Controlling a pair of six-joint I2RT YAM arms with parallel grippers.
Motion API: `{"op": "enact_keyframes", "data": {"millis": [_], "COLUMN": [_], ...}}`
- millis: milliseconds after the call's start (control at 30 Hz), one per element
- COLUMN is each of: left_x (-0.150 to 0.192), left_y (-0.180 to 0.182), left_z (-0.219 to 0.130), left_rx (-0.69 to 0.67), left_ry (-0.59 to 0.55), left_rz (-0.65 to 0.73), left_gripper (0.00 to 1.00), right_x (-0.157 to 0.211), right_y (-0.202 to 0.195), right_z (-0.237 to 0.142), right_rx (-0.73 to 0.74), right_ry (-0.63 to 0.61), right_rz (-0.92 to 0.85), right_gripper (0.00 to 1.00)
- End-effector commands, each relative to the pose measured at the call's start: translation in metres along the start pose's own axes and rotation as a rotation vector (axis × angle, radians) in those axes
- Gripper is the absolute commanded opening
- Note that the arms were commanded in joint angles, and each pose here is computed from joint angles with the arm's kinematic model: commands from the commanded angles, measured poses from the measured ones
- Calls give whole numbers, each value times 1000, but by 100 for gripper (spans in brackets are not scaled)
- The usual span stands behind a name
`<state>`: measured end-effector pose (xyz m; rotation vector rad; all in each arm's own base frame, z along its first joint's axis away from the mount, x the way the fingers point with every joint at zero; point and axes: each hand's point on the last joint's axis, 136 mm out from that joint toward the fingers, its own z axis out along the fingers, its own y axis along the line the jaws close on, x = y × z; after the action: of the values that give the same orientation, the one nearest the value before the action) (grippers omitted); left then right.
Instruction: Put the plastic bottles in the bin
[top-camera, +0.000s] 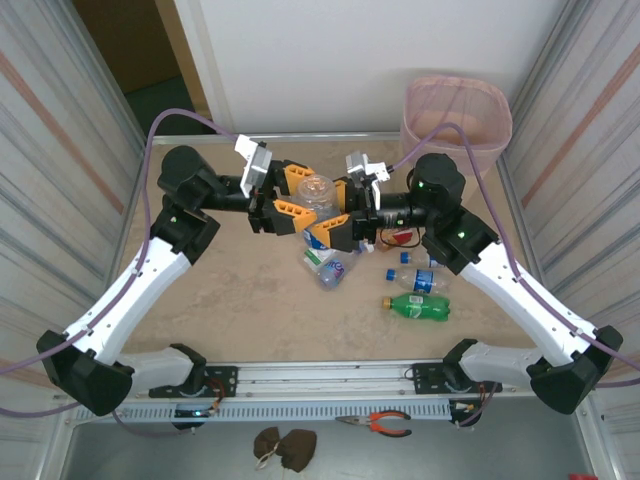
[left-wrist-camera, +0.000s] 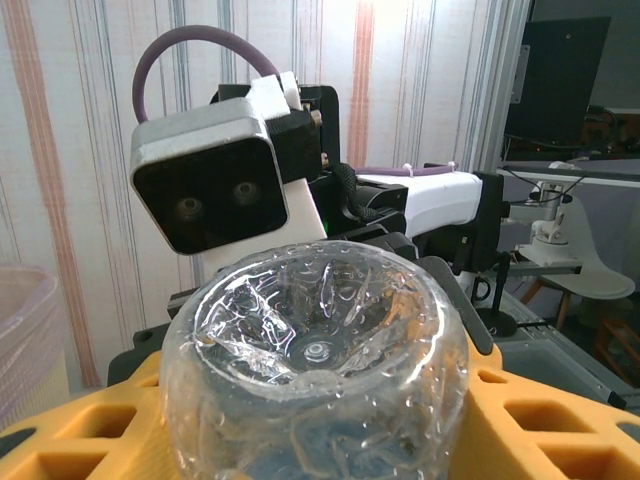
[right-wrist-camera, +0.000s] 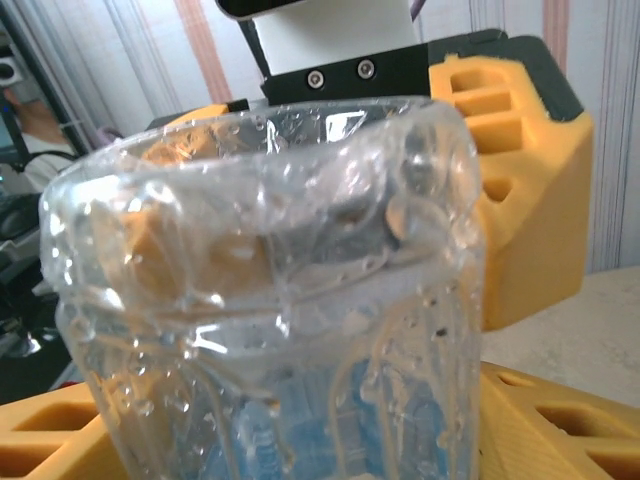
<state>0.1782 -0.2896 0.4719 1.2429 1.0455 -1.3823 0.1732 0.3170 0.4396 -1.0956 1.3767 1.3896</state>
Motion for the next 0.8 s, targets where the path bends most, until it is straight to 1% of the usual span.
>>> {"op": "enact_keyframes", "data": {"millis": [0, 100, 133, 200, 267, 367, 433, 600, 767], "left_x": [-13, -13, -13, -14, -14, -14, -15, -14, -5], "left_y": [-10, -6, -4, 0, 2, 5, 8, 17, 20], "left_z": [-1, -1, -2, -4, -7, -11, -16, -35, -43], "left_rx": [14, -15, -32, -76, -114, -171, -218, -394, -455], "left_ry": [-9, -14, -16, -24, -27, -31, -39, -66, -59], "left_rz": [58, 52, 53, 63, 76, 90, 99, 125, 103], "left_gripper": [49, 51, 53, 61, 64, 71, 74, 81, 82], "right_x": [-16, -18, -18, -20, -21, -24, -24, -30, -42], "right_y": [17, 16, 16, 16, 16, 14, 10, -14, -57], "right_z": [-6, -7, -7, -7, -8, -9, -10, -20, -49], "right_rx": [-15, -2, -3, -3, 4, 25, 52, 195, 387], "right_ry": [-27, -33, -34, -39, -44, -51, -50, -56, -73], "right_rz": [-54, -45, -43, -42, -40, -48, -56, -48, -6], "right_gripper": [66, 62, 61, 60, 59, 58, 58, 56, 55]}}
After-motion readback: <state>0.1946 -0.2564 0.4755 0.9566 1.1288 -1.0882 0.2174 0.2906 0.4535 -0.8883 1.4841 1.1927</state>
